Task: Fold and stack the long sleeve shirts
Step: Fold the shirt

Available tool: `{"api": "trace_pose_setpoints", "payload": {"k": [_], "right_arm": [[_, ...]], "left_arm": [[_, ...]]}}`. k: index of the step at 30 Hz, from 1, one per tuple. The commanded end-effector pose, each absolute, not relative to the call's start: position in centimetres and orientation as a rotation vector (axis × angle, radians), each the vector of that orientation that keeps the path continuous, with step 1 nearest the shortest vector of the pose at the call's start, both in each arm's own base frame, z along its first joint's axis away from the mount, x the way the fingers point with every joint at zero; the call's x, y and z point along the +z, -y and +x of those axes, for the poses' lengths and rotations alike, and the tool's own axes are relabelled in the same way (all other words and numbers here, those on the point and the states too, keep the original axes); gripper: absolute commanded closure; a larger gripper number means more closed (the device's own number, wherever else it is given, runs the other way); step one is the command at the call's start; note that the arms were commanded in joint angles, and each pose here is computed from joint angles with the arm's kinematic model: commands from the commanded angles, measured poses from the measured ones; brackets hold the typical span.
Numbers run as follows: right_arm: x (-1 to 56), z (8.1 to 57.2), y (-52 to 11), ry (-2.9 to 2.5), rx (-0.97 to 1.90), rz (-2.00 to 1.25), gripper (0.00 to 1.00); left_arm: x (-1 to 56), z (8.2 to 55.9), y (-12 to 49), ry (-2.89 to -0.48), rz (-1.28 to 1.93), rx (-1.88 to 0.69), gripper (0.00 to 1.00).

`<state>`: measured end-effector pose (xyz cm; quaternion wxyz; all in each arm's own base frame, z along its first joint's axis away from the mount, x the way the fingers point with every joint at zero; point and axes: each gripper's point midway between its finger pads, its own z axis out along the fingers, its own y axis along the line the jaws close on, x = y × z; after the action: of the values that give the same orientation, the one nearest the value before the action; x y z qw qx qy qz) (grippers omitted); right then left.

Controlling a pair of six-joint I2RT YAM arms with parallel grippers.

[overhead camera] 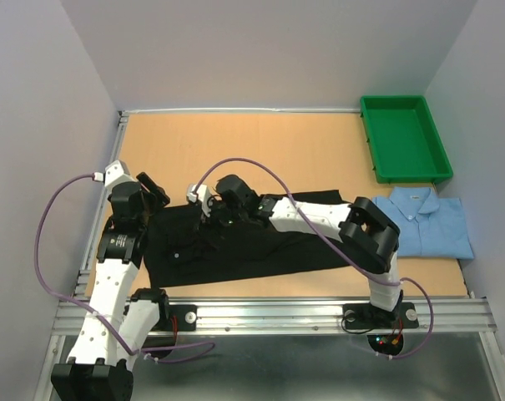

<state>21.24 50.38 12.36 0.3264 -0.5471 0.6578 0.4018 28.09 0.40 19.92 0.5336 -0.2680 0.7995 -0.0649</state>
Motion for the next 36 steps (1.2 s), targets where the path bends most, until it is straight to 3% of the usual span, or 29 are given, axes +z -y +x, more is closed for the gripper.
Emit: {"api": "trace_pose_setpoints", "payload": {"k": [1,8,17,26,36], "right_arm": [[18.0,23.8,-47.3,-1.745,0.883,-1.247,0.06],[15.9,29.9,-35.4,-2.126,0.713,-0.704,0.13],[12.1,30.5,-21.2,-2.325,0.611,-0.051,0.24],[6.9,30.4,-15.7,-2.423,0.466,0.208,0.36],[4.0,34.3,-12.1,-2.400,0.358,0.298,0.43]], "left_arm": [[18.9,27.3,0.0,-1.948,-0.661,-0.170,0.30],[14.6,26.1,1.4,-2.108,-0.713,-0.218,0.31],[11.4,26.1,2.9,-2.234,-0.732,-0.278,0.31],[8.8,28.2,3.7,-2.283,-0.729,-0.294,0.31],[5.3,32.8,2.9,-2.316,-0.796,-0.200,0.31]]}}
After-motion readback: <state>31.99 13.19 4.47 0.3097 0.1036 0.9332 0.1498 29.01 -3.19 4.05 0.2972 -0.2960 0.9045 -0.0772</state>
